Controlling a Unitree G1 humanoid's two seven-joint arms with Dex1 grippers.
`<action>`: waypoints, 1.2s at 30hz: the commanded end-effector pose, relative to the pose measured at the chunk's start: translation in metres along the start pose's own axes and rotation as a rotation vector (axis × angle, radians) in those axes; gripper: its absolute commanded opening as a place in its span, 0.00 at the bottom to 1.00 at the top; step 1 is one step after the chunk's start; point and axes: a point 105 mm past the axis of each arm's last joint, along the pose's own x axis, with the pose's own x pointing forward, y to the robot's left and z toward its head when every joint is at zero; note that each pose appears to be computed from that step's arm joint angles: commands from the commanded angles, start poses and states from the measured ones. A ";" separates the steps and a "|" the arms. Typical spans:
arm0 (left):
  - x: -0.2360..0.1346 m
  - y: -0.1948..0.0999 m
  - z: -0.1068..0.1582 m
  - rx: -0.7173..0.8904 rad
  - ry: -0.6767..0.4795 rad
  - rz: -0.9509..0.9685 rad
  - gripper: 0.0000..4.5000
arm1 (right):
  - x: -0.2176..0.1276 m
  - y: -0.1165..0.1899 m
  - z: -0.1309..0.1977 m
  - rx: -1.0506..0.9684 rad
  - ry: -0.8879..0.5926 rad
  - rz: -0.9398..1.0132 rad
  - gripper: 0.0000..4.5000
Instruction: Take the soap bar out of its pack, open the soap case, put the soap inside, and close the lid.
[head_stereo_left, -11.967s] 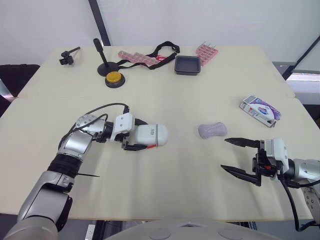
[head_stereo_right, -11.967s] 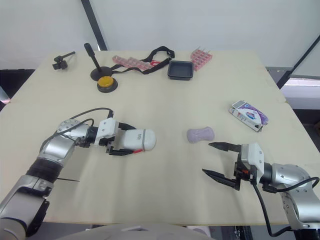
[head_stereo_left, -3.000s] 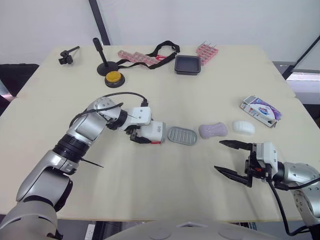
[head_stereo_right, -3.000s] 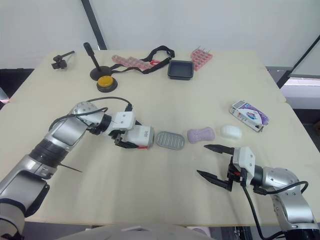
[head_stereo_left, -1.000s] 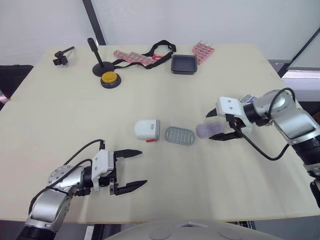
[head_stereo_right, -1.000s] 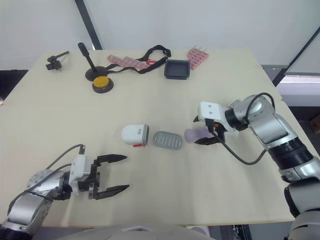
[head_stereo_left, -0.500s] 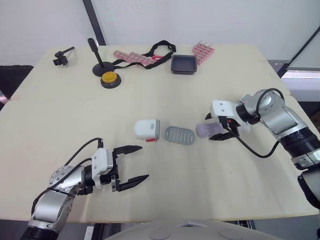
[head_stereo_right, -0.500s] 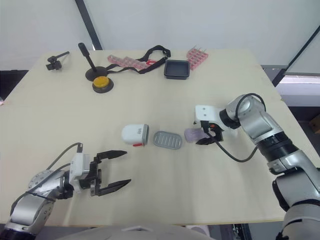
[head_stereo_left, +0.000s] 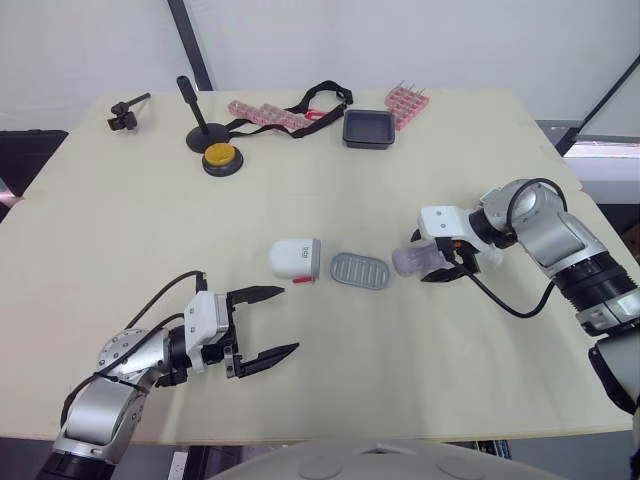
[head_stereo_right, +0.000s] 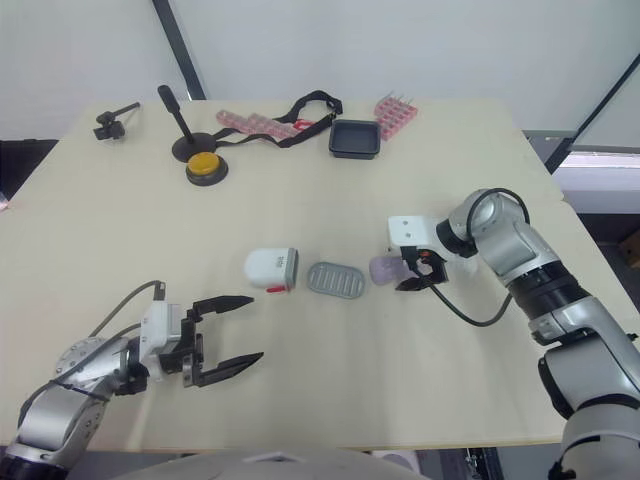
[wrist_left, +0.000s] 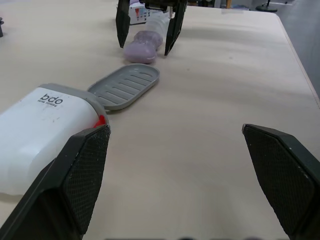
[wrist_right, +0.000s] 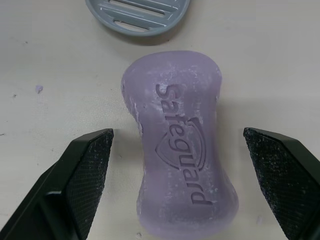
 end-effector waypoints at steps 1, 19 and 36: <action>0.005 0.001 0.015 0.034 -0.020 -0.008 1.00 | -0.004 -0.005 0.009 -0.039 -0.011 -0.012 0.82; 0.006 0.013 0.019 0.011 -0.004 0.061 1.00 | -0.012 -0.015 0.072 0.057 -0.167 -0.102 0.39; 0.006 0.018 0.022 0.013 -0.003 0.087 1.00 | 0.032 0.029 0.110 0.252 -0.115 -0.110 0.39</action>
